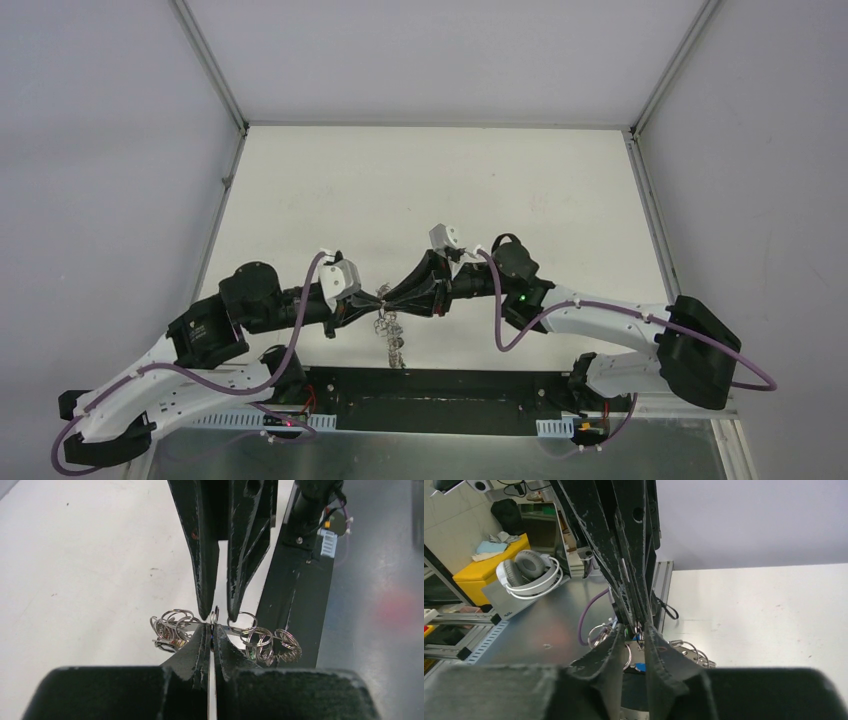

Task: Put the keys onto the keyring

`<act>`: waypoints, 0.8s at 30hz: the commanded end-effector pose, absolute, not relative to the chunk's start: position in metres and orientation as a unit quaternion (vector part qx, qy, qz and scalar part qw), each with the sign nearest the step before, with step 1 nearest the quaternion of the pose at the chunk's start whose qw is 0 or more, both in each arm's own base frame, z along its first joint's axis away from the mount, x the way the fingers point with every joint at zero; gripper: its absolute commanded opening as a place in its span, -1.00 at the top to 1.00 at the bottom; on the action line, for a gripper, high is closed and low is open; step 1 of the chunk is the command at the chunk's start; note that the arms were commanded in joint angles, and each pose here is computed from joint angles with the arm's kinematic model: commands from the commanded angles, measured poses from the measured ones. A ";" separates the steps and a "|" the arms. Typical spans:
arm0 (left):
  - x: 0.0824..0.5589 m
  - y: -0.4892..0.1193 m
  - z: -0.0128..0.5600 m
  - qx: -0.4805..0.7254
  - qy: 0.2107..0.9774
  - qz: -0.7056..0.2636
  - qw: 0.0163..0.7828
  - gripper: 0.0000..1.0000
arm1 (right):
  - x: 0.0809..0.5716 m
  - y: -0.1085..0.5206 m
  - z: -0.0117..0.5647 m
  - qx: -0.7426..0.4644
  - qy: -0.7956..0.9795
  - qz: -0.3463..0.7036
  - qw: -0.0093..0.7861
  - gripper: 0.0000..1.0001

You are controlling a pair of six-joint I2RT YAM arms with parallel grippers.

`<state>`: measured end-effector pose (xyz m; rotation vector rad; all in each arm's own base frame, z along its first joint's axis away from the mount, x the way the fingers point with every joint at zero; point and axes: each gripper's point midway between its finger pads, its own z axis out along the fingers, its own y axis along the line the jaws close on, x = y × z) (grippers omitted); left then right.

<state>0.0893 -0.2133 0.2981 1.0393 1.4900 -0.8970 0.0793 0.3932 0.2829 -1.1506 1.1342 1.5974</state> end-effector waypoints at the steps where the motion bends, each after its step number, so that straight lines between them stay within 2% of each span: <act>1: 0.091 -0.210 0.321 0.446 0.620 -0.359 0.536 1.00 | 0.078 0.385 0.323 -0.443 0.409 0.644 0.471 0.30; 4: 0.092 -0.209 0.319 0.464 0.638 -0.340 0.511 1.00 | 0.081 0.383 0.324 -0.435 0.416 0.638 0.480 -0.08; 8: 0.091 -0.206 0.325 0.491 0.654 -0.316 0.481 1.00 | 0.084 0.381 0.323 -0.433 0.423 0.631 0.486 -0.26; 17: 0.083 -0.203 0.342 0.572 0.677 -0.270 0.376 1.00 | 0.092 0.385 0.323 -0.422 0.445 0.622 0.487 -0.32; 24: 0.081 -0.195 0.335 0.602 0.712 -0.226 0.284 1.00 | 0.087 0.387 0.329 -0.430 0.434 0.631 0.478 -0.21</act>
